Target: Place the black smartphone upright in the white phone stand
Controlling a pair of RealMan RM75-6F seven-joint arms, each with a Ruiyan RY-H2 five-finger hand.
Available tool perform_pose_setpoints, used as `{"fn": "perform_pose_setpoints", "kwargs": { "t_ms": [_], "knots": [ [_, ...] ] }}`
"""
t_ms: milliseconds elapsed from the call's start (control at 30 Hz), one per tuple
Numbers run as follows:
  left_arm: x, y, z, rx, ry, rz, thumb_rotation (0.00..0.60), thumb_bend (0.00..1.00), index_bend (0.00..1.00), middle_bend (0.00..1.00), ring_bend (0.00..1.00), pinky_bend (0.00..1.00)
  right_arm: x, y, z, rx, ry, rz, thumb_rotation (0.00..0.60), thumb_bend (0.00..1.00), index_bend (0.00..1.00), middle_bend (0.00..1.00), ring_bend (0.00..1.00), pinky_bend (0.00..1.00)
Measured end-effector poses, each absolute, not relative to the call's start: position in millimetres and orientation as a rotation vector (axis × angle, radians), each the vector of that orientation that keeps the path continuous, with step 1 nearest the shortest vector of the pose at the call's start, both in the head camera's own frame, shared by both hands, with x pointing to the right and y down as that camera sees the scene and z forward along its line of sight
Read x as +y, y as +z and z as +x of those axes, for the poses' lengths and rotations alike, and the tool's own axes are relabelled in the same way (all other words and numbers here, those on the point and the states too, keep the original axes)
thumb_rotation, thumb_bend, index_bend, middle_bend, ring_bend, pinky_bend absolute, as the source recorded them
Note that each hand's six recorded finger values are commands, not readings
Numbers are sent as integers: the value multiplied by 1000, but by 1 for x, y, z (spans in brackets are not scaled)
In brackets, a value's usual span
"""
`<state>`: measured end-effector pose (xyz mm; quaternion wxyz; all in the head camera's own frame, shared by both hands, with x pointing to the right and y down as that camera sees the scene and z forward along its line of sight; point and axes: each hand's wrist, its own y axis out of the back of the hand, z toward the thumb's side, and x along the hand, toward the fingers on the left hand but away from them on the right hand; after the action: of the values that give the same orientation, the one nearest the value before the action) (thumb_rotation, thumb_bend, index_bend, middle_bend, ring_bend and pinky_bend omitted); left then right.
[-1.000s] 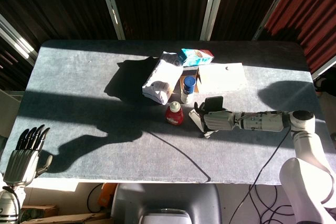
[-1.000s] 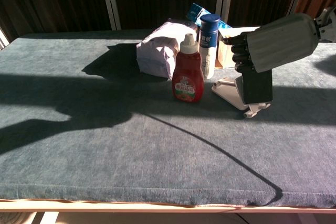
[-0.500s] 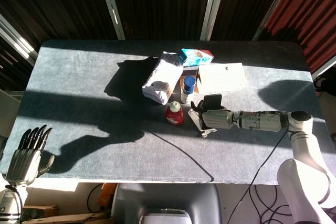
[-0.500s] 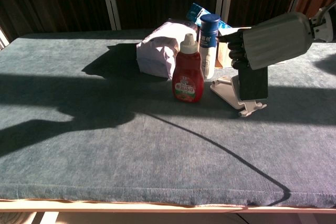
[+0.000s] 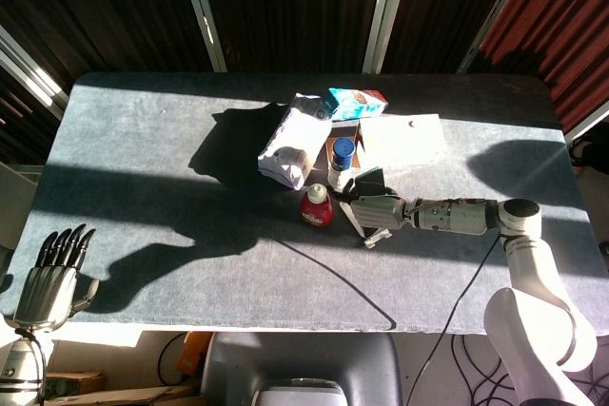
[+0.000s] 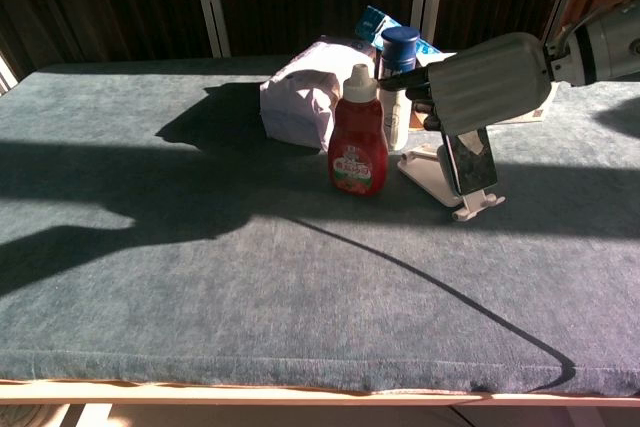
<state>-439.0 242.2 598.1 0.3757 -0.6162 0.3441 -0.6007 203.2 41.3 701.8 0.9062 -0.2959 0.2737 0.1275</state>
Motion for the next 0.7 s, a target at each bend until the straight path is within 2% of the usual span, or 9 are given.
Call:
{"fn": "perform_pose_setpoints", "kwargs": {
  "t_ms": [700],
  "knots": [
    [246, 600, -432, 848, -1520, -1603, 600, 366, 0, 27, 0, 57, 55, 707, 213, 578, 257, -642, 600, 306, 808, 632, 437, 218]
  ]
}}
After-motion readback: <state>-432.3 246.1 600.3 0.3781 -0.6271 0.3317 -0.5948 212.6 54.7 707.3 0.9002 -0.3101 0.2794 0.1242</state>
